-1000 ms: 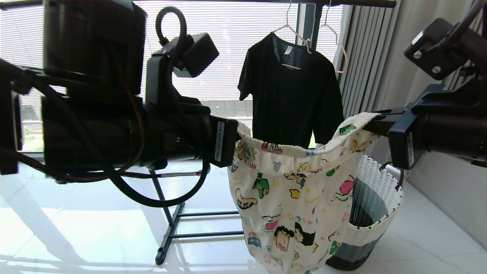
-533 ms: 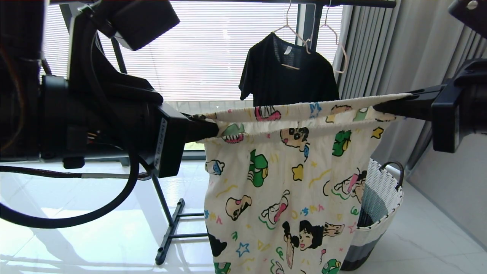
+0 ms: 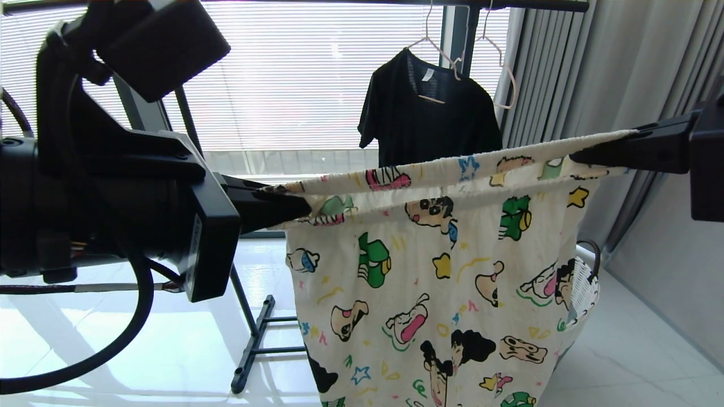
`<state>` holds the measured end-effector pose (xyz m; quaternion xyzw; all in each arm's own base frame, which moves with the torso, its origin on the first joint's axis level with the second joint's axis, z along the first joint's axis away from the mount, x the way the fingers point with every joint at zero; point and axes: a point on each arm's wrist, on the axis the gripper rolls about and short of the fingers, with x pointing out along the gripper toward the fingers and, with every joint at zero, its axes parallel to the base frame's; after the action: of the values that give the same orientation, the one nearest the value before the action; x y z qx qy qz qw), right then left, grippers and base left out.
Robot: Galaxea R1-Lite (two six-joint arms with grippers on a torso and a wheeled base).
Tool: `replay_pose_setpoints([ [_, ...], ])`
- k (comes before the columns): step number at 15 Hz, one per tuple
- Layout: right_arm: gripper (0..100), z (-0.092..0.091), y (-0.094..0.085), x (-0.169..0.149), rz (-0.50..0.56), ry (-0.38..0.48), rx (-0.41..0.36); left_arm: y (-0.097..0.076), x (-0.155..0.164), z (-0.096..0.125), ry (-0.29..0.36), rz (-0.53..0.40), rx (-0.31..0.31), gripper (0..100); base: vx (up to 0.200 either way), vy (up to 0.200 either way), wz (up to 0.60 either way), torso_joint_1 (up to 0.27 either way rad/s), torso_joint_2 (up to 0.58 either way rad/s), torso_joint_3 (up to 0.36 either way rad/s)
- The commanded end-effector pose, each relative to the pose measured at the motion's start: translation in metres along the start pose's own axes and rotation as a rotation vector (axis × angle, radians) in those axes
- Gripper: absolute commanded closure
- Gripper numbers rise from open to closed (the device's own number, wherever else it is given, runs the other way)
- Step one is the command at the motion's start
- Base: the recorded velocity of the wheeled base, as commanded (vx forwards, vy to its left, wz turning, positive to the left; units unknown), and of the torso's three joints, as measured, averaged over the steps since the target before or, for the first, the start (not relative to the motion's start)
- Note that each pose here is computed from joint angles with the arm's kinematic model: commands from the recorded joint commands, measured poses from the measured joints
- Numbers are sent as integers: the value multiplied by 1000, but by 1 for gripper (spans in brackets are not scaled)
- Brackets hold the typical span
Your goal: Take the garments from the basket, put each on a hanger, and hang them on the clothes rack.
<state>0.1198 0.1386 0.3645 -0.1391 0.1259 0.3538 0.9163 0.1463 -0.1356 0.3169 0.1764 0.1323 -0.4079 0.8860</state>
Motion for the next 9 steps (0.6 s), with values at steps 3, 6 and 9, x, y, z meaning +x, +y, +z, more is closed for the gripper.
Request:
replay_pose_setpoints([
  [3, 100, -7, 6, -5, 30, 11, 14, 6, 22, 15, -80, 25, 10, 100, 0, 0, 0, 0, 0, 0],
  [6, 100, -17, 10, -19, 61, 20, 16, 12, 43, 33, -101, 29, 5, 100, 0, 0, 0, 0, 0, 0],
  [9, 100, -21, 22, -20, 132, 30, -11, 18, 61, 48, -126, 36, 7, 100, 0, 0, 0, 0, 0, 0],
])
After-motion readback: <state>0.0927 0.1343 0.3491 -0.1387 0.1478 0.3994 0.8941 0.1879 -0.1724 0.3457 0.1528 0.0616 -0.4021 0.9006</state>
